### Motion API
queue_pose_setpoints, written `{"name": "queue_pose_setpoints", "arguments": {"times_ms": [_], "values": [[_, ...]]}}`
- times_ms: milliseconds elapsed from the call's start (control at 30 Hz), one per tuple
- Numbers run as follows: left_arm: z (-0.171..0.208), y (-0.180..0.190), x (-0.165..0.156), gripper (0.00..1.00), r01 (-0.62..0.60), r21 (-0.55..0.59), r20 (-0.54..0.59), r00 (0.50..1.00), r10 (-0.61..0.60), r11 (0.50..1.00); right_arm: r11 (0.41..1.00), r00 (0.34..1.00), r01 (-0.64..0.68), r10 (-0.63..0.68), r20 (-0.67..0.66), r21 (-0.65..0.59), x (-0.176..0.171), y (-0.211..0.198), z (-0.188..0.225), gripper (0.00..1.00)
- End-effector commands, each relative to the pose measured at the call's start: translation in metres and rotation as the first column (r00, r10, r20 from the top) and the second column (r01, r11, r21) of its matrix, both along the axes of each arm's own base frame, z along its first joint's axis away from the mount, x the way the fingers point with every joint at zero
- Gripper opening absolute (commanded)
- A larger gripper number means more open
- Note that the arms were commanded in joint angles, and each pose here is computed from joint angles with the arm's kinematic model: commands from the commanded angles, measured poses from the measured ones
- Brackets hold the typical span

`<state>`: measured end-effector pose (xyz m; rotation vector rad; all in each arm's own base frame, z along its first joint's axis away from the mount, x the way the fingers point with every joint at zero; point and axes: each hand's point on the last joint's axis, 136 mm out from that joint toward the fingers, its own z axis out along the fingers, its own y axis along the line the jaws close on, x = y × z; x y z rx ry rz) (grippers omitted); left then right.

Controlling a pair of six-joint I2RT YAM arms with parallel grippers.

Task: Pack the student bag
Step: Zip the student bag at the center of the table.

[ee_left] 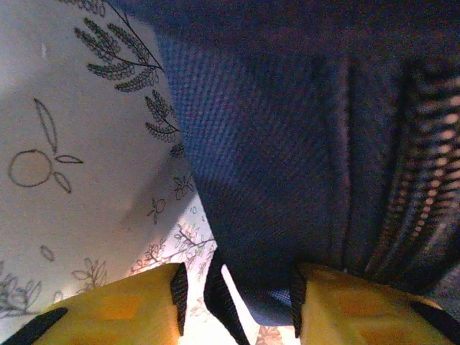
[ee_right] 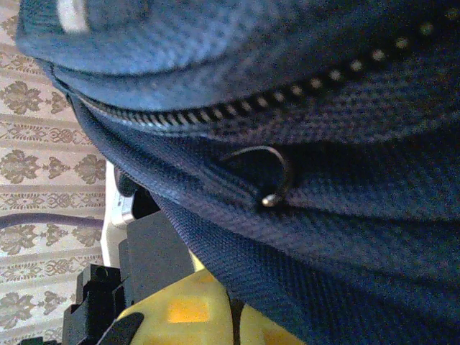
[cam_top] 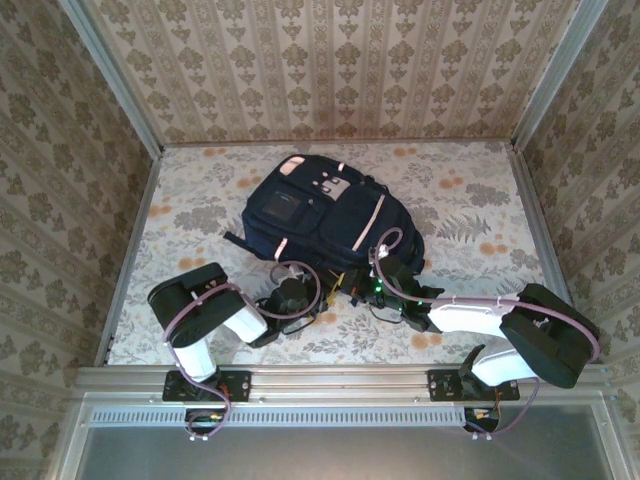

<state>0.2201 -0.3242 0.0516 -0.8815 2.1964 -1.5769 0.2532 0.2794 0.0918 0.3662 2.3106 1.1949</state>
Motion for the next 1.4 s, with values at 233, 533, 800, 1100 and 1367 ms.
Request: {"name": "queue_pose_setpoints", "arguments": {"times_ms": [233,533,800,1100,1367], "values": [[-0.013,0.002,-0.002,0.0,0.02,0.05,-0.004,1.0,-0.02,0.999,0.997,0.997,-0.012,0.005,0.077,0.08,0.005,0.006,0.03,0.0],[-0.045,0.05,-0.032,0.0,0.174,0.325,-0.089,0.984,-0.153,0.93,0.997,0.993,0.055,-0.049,0.107,-0.052,0.017,-0.036,0.037,0.0],[-0.031,0.07,-0.043,0.0,0.25,0.492,-0.08,0.967,-0.242,0.834,0.994,0.994,0.033,-0.021,0.11,-0.105,0.02,-0.04,0.031,0.0],[-0.03,0.096,-0.048,0.0,0.243,0.557,-0.084,0.968,-0.237,0.794,0.992,0.991,-0.035,0.05,0.126,-0.119,0.02,-0.03,0.036,0.0],[-0.021,0.088,-0.045,0.0,0.267,0.564,-0.068,0.958,-0.278,0.781,0.994,0.99,-0.101,0.105,0.097,-0.042,0.019,-0.01,0.034,0.19]]}}
